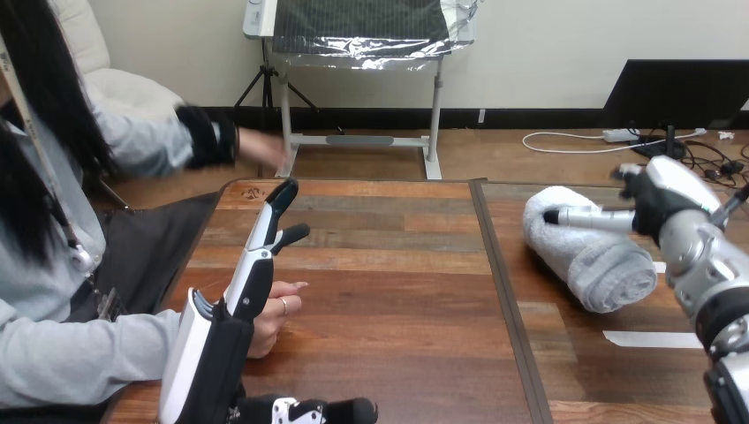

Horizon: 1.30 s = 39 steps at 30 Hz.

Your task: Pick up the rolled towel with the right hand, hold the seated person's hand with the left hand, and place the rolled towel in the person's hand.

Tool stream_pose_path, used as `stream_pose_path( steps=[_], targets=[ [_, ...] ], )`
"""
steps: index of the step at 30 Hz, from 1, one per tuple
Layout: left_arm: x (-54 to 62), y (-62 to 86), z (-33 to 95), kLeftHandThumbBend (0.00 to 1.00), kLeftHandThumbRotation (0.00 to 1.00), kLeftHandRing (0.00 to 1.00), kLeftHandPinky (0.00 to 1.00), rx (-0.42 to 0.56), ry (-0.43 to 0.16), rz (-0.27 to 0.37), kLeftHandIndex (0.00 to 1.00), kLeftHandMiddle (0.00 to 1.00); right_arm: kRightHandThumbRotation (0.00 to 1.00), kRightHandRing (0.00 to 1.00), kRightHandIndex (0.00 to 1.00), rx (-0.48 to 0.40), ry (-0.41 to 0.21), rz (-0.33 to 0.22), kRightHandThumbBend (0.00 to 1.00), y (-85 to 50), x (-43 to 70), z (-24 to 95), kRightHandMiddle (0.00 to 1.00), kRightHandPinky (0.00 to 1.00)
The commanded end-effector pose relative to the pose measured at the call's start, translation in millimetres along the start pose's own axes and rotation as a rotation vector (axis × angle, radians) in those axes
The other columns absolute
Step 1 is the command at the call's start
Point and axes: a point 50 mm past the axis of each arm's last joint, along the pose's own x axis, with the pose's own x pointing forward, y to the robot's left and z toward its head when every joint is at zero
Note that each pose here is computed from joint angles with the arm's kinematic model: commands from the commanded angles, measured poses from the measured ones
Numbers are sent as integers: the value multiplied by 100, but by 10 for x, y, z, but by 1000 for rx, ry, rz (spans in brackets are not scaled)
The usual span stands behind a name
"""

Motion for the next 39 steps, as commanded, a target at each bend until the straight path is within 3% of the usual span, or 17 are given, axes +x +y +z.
stream_pose_path(
  steps=[1, 8, 11, 20, 26, 27, 30, 35, 39],
  targets=[
    [87, 34, 73, 100, 68, 100, 87, -9, -78, 23, 100, 100, 63, 90, 94, -33, -12, 29, 100, 116, -6, 43, 89, 71],
    [80, 29, 109, 100, 68, 100, 92, -21, -77, 23, 100, 100, 65, 93, 94, -44, 9, 75, 99, 250, -21, -11, 92, 77],
    [74, 24, 122, 100, 69, 100, 94, -31, -83, 27, 100, 100, 62, 90, 91, -26, 9, 89, 96, 302, -29, -36, 86, 90],
    [55, 23, 164, 100, 66, 100, 98, -54, -94, 28, 100, 100, 63, 90, 90, -46, 46, 117, 95, 442, -52, -101, 86, 89],
    [42, 32, 192, 100, 66, 100, 99, -56, -92, 34, 100, 100, 65, 86, 85, -34, 69, 131, 96, 501, -63, -117, 83, 76],
    [39, 31, 194, 100, 65, 100, 100, -66, -92, 32, 100, 100, 65, 81, 81, -32, 74, 132, 98, 508, -64, -120, 79, 65],
    [30, 38, 208, 100, 64, 100, 100, -73, -91, 24, 100, 100, 65, 76, 78, -51, 80, 140, 98, 528, -69, -131, 76, 54],
    [16, 38, 229, 100, 62, 100, 100, -93, -84, 19, 100, 100, 64, 71, 78, -35, 85, 139, 98, 552, -75, -146, 74, 46],
    [5, 36, 245, 100, 60, 100, 100, -114, -78, 18, 100, 100, 57, 72, 83, -28, 102, 126, 96, 574, -81, -161, 77, 48]
  ],
)
